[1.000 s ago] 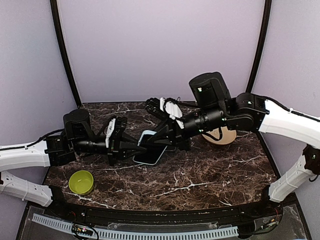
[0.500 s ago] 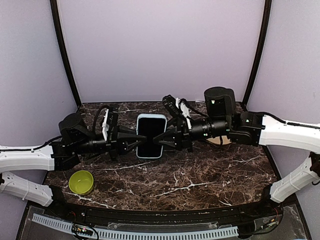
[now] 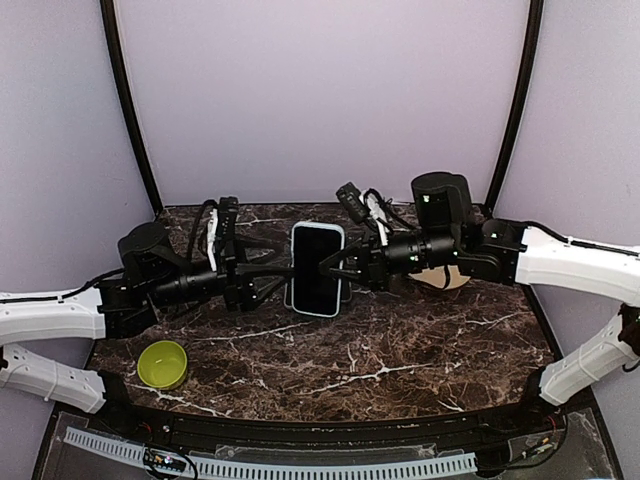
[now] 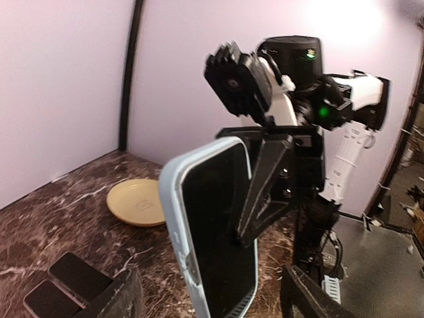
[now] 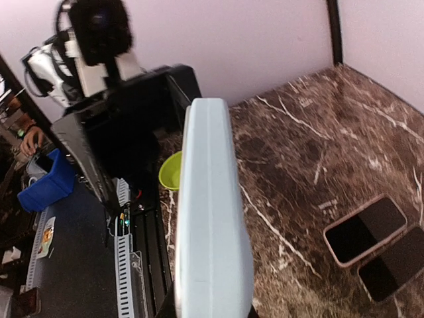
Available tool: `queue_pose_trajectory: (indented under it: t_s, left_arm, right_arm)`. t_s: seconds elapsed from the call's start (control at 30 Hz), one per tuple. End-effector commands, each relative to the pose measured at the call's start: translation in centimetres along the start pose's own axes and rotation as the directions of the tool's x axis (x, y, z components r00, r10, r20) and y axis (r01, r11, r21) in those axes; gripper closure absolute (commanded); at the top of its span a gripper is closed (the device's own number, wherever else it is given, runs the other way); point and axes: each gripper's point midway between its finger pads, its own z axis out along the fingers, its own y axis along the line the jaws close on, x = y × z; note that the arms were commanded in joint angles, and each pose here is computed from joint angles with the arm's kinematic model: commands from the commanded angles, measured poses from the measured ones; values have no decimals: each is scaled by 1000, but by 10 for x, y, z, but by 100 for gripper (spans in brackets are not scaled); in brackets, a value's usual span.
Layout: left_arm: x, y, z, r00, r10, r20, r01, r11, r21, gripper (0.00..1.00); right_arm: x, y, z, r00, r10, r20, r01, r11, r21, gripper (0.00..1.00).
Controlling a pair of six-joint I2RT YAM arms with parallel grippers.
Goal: Put the phone into the phone case
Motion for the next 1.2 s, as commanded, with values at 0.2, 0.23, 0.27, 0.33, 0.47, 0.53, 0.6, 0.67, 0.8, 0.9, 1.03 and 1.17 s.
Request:
queue_pose_trajectory:
  t_s: [0.2, 0.23, 0.27, 0.33, 0.47, 0.53, 0.6, 0.67, 0.8, 0.9, 1.03, 1.17]
  left_arm:
    - [58, 143, -46, 950, -196, -245, -7, 767, -641, 20]
    - [59, 145, -47, 948, -199, -249, -8, 766, -643, 20]
    - [62, 145, -45, 945, -202, -258, -10, 770, -637, 20]
    - [64, 143, -44, 943, -198, -268, -13, 782, -623, 19]
    - [64, 143, -44, 943, -187, -277, -26, 785, -619, 19]
    - [63, 145, -46, 943, -181, -280, -37, 779, -626, 19]
    - [64, 147, -49, 942, -177, -284, -46, 773, -633, 19]
    - [65, 147, -49, 942, -171, -289, -54, 774, -631, 19]
    - [66, 147, -49, 940, -168, -298, -60, 776, -628, 19]
    - [66, 148, -50, 938, -165, -306, -68, 776, -626, 19]
    - [66, 149, -52, 937, -157, -312, -80, 772, -631, 19]
    - [67, 149, -51, 936, -156, -315, -83, 772, -630, 19]
  right_arm:
    - [95, -101, 0, 810, 562, -166, -505, 813, 290, 100]
    - [99, -112, -3, 796, 585, -158, -521, 794, 315, 100]
    - [102, -123, -7, 787, 599, -149, -526, 777, 345, 100]
    - [103, -151, -15, 782, 609, -137, -511, 751, 418, 100]
    - [128, -203, -24, 725, 665, -181, -490, 682, 543, 100]
    - [135, -225, -27, 705, 686, -179, -487, 652, 581, 100]
    - [138, -241, -26, 691, 698, -187, -480, 637, 604, 100]
    - [135, -258, -25, 689, 700, -188, -467, 628, 623, 100]
    - [131, -284, -21, 690, 700, -185, -455, 618, 642, 100]
    - [140, -301, -19, 666, 724, -181, -471, 596, 650, 100]
    - [159, -320, -25, 628, 761, -162, -480, 542, 690, 90]
    - [171, -336, -35, 619, 779, -101, -482, 479, 734, 74]
